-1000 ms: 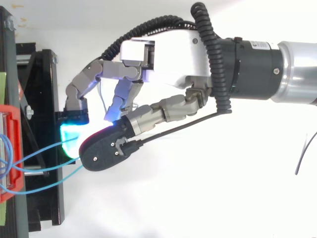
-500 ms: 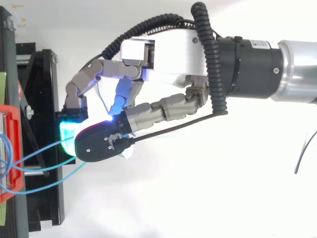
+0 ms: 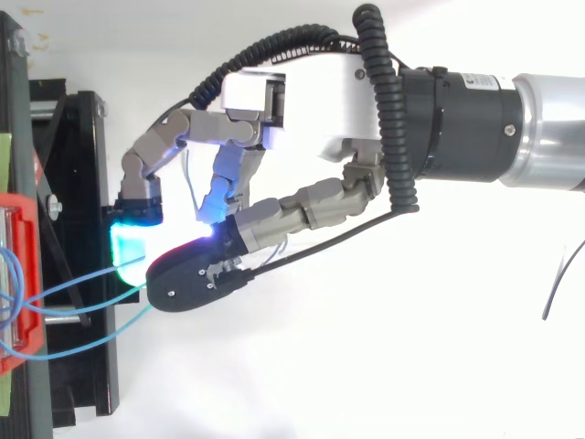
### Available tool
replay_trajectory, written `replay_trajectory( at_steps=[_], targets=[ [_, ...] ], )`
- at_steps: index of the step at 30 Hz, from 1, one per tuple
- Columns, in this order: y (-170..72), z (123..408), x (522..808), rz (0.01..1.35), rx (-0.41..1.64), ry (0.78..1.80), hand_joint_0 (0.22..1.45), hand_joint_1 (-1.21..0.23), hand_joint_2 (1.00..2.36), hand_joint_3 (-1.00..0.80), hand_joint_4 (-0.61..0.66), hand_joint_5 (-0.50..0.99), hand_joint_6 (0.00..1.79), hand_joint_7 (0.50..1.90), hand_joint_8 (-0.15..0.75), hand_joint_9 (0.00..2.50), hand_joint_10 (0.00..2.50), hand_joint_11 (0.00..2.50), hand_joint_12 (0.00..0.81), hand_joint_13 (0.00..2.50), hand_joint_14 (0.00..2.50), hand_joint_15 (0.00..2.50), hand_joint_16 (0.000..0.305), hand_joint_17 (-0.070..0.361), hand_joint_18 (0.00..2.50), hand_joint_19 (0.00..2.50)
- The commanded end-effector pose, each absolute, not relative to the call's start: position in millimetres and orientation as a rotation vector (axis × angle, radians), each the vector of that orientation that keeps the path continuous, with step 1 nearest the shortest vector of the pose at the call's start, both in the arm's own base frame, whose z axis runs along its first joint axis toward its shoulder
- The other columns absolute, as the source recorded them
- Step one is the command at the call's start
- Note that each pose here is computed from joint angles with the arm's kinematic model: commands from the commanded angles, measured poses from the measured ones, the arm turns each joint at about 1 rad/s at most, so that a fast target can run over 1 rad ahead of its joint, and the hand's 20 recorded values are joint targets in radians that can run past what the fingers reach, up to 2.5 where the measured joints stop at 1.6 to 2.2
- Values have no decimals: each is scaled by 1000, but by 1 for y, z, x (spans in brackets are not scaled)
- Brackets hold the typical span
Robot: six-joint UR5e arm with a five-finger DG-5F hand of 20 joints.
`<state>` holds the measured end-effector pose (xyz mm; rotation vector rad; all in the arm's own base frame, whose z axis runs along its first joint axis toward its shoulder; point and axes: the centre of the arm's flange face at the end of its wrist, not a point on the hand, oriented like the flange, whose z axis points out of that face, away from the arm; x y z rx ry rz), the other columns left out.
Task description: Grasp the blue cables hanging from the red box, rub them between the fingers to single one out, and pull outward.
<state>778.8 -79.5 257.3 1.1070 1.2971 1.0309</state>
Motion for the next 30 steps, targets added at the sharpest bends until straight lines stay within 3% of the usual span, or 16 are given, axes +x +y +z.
replay_trajectory(
  at_steps=[1, 17, 30],
  targets=[
    [-80, 258, 779, 1031, 1105, 1296, 599, -742, 1013, -137, 109, -131, 800, 890, 332, 1256, 22, 876, 408, 1120, 20, 579, 60, 134, 1048, 659],
    [-79, 260, 780, 1033, 1104, 1293, 615, -801, 1017, -171, 83, -154, 837, 884, 302, 1209, 24, 897, 375, 1083, 24, 604, 53, 120, 982, 692],
    [-81, 258, 778, 1022, 1118, 1309, 617, -765, 1000, 88, -15, -121, 907, 953, 364, 1315, 21, 883, 432, 1151, 18, 558, 65, 146, 1112, 626]
  ],
)
